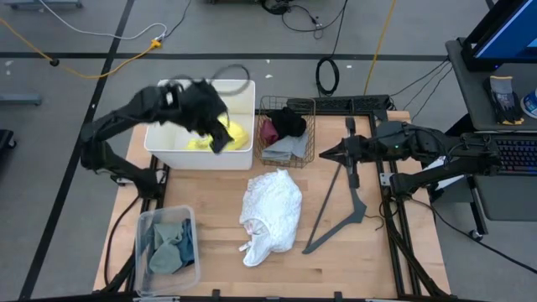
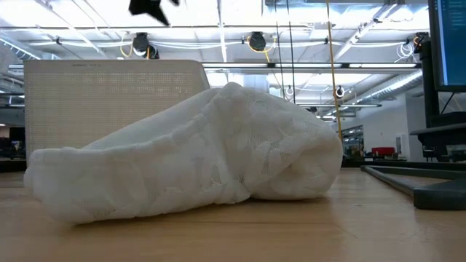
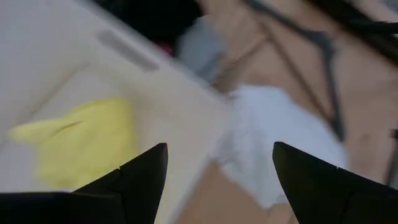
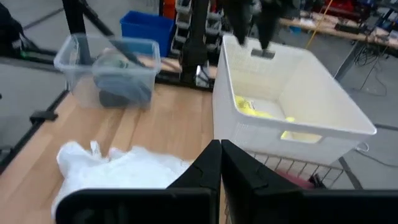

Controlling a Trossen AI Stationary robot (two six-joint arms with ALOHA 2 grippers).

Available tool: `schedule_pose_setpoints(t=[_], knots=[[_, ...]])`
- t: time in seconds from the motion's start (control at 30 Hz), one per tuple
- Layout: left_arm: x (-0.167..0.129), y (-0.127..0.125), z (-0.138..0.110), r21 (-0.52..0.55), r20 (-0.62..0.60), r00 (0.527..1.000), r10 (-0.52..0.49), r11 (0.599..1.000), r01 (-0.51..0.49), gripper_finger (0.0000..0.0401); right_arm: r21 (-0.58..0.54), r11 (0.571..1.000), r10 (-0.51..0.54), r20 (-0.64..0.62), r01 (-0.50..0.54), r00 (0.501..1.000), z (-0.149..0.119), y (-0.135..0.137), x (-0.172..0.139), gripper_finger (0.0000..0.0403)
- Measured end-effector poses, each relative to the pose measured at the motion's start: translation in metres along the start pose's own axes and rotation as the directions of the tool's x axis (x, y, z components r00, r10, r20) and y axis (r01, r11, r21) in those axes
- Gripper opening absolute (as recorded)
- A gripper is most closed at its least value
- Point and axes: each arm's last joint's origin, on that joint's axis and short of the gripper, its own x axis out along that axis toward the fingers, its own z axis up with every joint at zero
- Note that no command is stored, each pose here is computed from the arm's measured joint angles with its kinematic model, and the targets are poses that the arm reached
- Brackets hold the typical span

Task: Pick & Place Cloths
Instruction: Put the white cloth into the white bin

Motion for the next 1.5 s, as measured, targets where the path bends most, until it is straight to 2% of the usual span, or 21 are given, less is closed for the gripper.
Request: schedule_pose_setpoints(t=[0.2,0.43,0.63,0.73,0.83,0.97,1.07,1.2,1.5], knots=[[0.012,-0.074,-0.010,0.087,0.110,0.989,-0.098,0.992,0.088,0.0294,-0.011,1.000,0.019,-0.133,-0.020,0.991,-0.013,0.002,-0.002,0.0004],[0.054,-0.146,-0.030,0.162,0.128,0.983,-0.136,0.980,0.114,0.0294,0.042,0.998,0.064,-0.269,-0.054,0.961,-0.027,0.004,-0.006,0.0004],[0.102,-0.188,-0.050,0.212,0.056,0.987,-0.151,0.968,0.136,0.0294,0.071,0.985,0.174,-0.274,-0.160,0.946,-0.028,0.008,-0.007,0.0004],[0.126,-0.200,-0.059,0.200,0.021,0.990,-0.137,0.971,0.130,0.0294,0.071,0.984,0.176,-0.280,-0.162,0.944,-0.029,0.008,-0.008,0.0004],[0.152,-0.207,-0.069,0.108,-0.029,0.995,-0.094,0.989,0.097,0.0294,0.071,0.984,0.175,-0.286,-0.161,0.942,-0.029,0.008,-0.008,0.0004],[0.180,-0.211,-0.076,-0.138,-0.078,0.995,-0.065,0.989,0.054,0.0294,0.072,0.984,0.177,-0.297,-0.162,0.938,-0.030,0.008,-0.008,0.0004],[0.202,-0.212,-0.082,-0.291,-0.122,0.992,-0.033,0.957,-0.004,0.0294,0.072,0.984,0.178,-0.307,-0.163,0.935,-0.031,0.008,-0.009,0.0004],[0.219,-0.210,-0.085,-0.458,-0.145,0.989,-0.002,0.887,-0.065,0.0294,0.074,0.984,0.178,-0.308,-0.163,0.935,-0.031,0.008,-0.009,0.0004],[0.227,-0.198,-0.088,-0.595,-0.211,0.974,0.086,0.779,-0.198,0.0294,0.072,0.984,0.178,-0.309,-0.163,0.934,-0.032,0.008,-0.009,0.0004]])
